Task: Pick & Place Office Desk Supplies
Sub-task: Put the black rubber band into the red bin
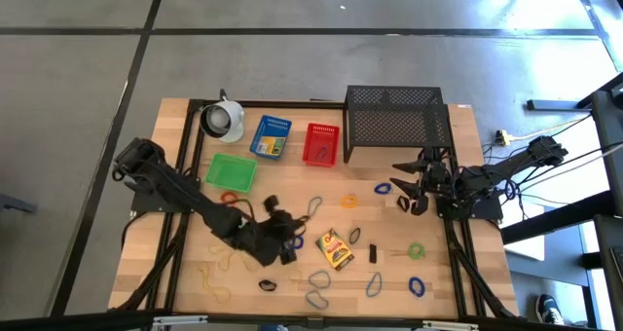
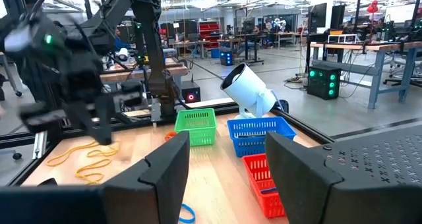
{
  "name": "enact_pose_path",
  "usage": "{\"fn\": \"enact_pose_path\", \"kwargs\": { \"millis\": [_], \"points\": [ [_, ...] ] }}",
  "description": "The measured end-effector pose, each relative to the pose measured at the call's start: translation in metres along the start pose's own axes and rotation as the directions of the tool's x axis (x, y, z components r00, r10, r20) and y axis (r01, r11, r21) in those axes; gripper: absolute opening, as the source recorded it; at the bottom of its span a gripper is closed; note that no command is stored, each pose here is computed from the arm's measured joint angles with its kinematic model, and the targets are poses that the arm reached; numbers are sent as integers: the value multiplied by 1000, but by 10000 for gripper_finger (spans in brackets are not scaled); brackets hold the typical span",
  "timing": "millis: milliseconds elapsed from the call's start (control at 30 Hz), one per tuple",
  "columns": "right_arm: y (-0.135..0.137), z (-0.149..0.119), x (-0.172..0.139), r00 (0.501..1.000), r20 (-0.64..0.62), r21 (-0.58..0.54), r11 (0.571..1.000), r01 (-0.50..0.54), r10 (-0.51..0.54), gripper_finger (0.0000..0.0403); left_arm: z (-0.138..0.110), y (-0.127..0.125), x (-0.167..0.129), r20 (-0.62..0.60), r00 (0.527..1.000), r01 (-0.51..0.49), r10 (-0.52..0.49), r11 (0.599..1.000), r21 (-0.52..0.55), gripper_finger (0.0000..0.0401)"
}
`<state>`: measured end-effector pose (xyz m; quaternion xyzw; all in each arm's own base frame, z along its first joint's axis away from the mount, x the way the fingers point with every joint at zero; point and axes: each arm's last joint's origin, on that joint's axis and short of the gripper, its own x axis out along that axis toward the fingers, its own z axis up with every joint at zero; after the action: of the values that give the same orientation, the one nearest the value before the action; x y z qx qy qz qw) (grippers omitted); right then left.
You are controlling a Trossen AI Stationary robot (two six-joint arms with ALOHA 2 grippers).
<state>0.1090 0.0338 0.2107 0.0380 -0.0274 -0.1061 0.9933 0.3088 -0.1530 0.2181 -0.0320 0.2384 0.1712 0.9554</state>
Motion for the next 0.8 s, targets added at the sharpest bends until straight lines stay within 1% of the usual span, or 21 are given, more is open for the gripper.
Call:
{"fn": "enact_pose_path", "kwargs": {
  "millis": [100, 200, 333, 400, 467, 500, 567, 667, 733, 800],
  "points": [
    [0, 0, 0, 1000, -2, -1, 1000, 0, 0, 201, 21, 3, 10, 101, 989, 105, -108, 994, 31, 3],
    [0, 0, 0, 1000, -2, -1, 1000, 0, 0, 201, 43, 13, 21, 209, 958, 192, -195, 981, 37, 3],
    [0, 0, 0, 1000, -3, 19, 1000, 0, 0, 201, 68, 30, 31, 360, 887, 282, -289, 957, 75, 3],
    [0, -1, 0, 1000, -5, 20, 1000, 0, 0, 201, 76, 36, 33, 414, 850, 316, -326, 944, 95, 3],
    [0, -2, 0, 1000, -15, 15, 1000, 1, 0, 201, 82, 42, 35, 451, 824, 332, -341, 938, 102, 3],
    [0, -2, 0, 1000, -21, 10, 1000, 1, -1, 201, 84, 44, 36, 460, 820, 332, -341, 938, 103, 3],
    [0, -3, 0, 1000, -24, 7, 1000, 1, -1, 201, 85, 49, 39, 461, 827, 315, -322, 944, 96, 3],
    [0, -3, 0, 1000, -25, 6, 1000, 1, -1, 201, 85, 58, 44, 448, 857, 250, -253, 966, 68, 3],
    [0, -3, 0, 1000, -25, 6, 1000, 1, -1, 201, 82, 66, 51, 407, 899, 165, -161, 986, 24, 3],
    [0, -3, 0, 1000, -25, 6, 1000, 2, -1, 201, 78, 78, 58, 346, 938, 53, -37, 998, -36, 3]
  ]
}}
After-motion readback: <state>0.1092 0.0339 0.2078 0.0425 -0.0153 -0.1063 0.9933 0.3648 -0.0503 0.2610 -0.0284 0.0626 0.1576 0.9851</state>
